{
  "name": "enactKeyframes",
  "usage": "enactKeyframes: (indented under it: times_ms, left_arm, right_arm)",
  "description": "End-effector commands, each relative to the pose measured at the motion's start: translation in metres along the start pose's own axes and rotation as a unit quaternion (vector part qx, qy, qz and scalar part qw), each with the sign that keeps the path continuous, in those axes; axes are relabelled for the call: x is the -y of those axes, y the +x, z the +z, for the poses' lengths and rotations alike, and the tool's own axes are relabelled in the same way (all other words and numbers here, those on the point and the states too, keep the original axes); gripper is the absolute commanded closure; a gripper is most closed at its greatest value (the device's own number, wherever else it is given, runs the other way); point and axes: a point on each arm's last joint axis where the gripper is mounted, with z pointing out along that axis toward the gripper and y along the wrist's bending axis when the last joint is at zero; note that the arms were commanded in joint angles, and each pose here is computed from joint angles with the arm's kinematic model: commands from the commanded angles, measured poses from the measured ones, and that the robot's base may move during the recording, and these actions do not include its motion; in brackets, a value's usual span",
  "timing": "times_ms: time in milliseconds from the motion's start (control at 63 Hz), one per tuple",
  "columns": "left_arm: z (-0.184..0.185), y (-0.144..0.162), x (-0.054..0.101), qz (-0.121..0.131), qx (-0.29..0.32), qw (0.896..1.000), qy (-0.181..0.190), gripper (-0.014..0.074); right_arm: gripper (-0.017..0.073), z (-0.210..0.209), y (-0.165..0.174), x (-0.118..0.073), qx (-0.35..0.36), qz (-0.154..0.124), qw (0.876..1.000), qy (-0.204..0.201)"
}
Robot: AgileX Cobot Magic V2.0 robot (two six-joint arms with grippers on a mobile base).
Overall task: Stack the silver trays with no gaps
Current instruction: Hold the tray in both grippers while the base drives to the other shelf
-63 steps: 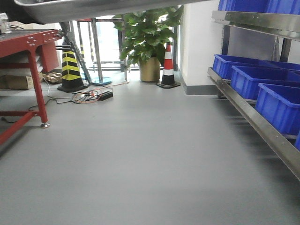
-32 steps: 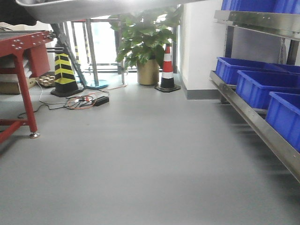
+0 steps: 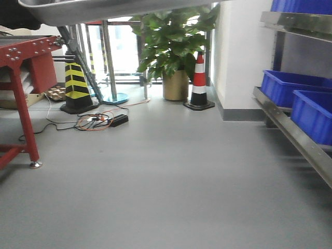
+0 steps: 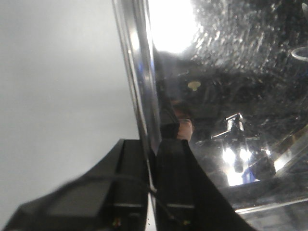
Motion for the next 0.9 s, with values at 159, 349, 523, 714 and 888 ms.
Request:
enactKeyframes:
  times_ms: [159, 349, 523, 714, 888]
  left_arm:
    - [-0.0201, 0.0075, 0.0104, 0.009, -0.007, 0.999, 0.048, 0.0641]
    - [-0.0203, 0.0082, 0.0121, 0.006, -0.010, 0.998, 0.057, 0.0641]
    - [-0.0203, 0.0082, 0.0121, 0.006, -0.010, 0.998, 0.057, 0.0641]
    - [-0.0203, 0.0082, 0.0121, 0.006, -0.010, 0.998, 0.057, 0.0641]
    - [-0.0203, 0.0082, 0.0121, 0.006, -0.010, 0.998, 0.057, 0.0641]
  right_arm:
    - [0.0503, -0.0211, -0.0095, -0.0073, 0.072, -0.001, 0.996, -0.056]
    - [0.0503, -0.0211, -0.0095, -0.0073, 0.072, -0.001, 0.996, -0.056]
    - [0.0503, -0.0211, -0.0096, -0.0073, 0.073, -0.001, 0.996, -0.056]
    - [0.0503, -0.0207, -0.0097, -0.0074, 0.072, -0.001, 0.996, -0.056]
    - [0.0503, -0.0207, -0.0097, -0.0074, 0.072, -0.001, 0.996, -0.056]
